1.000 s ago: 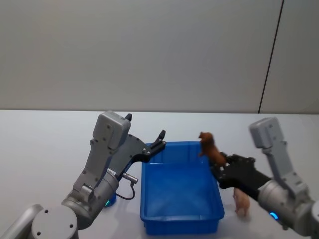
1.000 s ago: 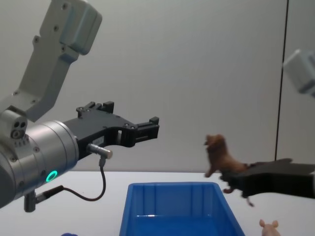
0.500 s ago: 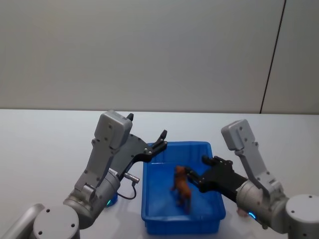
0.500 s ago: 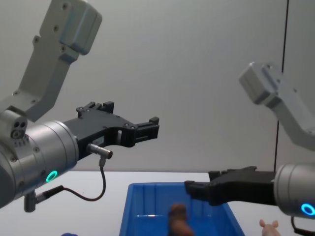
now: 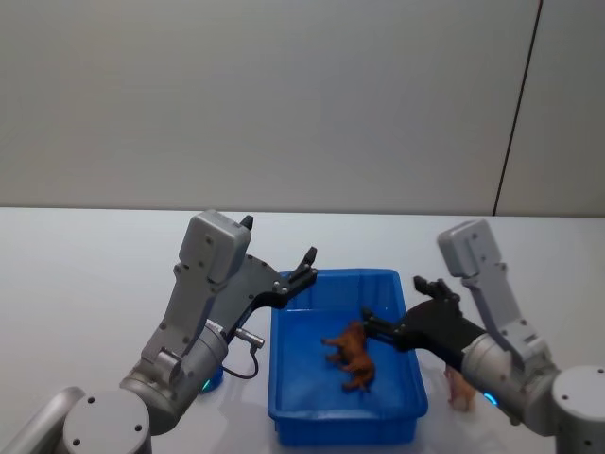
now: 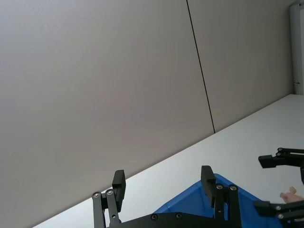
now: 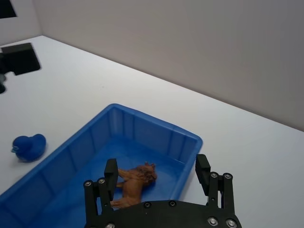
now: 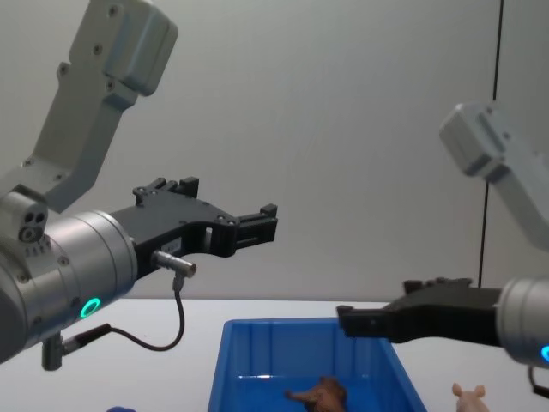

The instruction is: Pick up the two dolls from the table and place them into the box.

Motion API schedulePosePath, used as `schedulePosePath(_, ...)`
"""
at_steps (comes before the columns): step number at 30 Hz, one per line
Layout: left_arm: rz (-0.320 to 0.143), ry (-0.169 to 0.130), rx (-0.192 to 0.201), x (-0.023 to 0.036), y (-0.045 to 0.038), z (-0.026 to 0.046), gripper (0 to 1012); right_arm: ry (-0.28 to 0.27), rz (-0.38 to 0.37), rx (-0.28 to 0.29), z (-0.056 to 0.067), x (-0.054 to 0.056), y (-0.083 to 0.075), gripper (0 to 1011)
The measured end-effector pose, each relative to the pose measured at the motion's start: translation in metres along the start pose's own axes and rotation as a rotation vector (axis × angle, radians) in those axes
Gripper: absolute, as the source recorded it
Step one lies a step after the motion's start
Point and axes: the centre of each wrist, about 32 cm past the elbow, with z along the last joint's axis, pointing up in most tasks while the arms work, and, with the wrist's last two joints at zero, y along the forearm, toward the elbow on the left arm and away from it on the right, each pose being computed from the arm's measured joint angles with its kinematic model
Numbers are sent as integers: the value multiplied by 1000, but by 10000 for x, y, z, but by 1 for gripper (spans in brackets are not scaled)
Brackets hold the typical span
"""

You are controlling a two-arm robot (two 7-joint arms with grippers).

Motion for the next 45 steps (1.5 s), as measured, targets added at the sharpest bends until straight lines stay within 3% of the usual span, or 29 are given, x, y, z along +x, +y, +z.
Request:
schedulePosePath(13, 0, 0, 0, 0, 0, 0, 1001, 42, -90, -34, -157, 183, -242, 1001)
schedulePosePath(25, 0, 0, 0, 0, 0, 0, 1001, 82, -122, -118, -366, 227, -405, 1001)
schedulePosePath(45, 0, 0, 0, 0, 0, 0, 1000, 130, -140, -237, -662, 206, -348, 1001)
